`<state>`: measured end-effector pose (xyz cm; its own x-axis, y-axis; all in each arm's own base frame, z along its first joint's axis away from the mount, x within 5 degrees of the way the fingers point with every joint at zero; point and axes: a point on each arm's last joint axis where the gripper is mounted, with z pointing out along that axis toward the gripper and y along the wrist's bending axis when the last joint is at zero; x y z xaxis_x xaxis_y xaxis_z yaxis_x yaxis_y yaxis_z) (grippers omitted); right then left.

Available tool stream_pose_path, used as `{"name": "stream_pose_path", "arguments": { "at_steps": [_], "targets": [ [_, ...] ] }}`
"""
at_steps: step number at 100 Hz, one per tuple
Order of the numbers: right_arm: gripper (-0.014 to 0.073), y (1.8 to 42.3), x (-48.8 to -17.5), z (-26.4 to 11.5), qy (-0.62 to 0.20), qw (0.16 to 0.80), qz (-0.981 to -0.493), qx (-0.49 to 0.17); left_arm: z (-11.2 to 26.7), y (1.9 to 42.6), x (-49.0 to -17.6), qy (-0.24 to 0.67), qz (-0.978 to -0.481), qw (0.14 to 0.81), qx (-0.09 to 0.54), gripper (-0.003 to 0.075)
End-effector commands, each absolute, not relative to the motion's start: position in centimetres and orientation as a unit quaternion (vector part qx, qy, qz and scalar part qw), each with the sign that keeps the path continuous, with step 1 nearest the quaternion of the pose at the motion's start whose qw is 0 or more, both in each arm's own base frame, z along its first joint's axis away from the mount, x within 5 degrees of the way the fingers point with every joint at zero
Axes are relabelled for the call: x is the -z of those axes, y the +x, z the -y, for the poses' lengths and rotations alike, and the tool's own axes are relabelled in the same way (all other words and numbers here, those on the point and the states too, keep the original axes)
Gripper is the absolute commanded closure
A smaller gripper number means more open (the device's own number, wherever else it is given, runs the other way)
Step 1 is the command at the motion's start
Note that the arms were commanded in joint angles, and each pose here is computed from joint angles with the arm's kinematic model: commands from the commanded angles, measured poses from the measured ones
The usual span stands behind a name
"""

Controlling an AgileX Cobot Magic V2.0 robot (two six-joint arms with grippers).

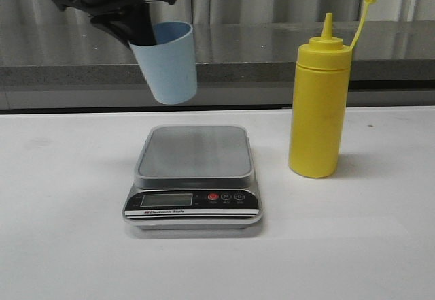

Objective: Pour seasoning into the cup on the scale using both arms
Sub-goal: 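Grasp the light blue cup with the left gripper and carry it over the scale, then set the cup on the scale, open the left gripper and lift away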

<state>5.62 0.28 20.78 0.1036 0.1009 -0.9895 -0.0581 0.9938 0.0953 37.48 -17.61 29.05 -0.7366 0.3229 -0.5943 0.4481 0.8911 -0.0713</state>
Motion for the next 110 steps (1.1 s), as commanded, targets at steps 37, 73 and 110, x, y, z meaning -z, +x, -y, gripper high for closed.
{"name": "stream_pose_path", "arguments": {
  "at_steps": [37,73,110],
  "targets": [
    [0.0654,5.2,-22.2,-0.3,0.013,0.782,-0.621,-0.053,20.0,37.7,-28.2,0.228,-0.92,0.296,0.117,0.0727],
    [0.0654,5.2,-22.2,-0.3,0.013,0.782,-0.621,-0.053,20.2,37.6,-28.3,0.227,-0.92,0.296,0.121,0.0369],
    [0.0654,5.2,-22.2,-0.3,0.013,0.782,-0.621,-0.053,18.4,34.5,-35.4,0.222,-0.883,0.39,0.136,0.0584]
  ]
}}
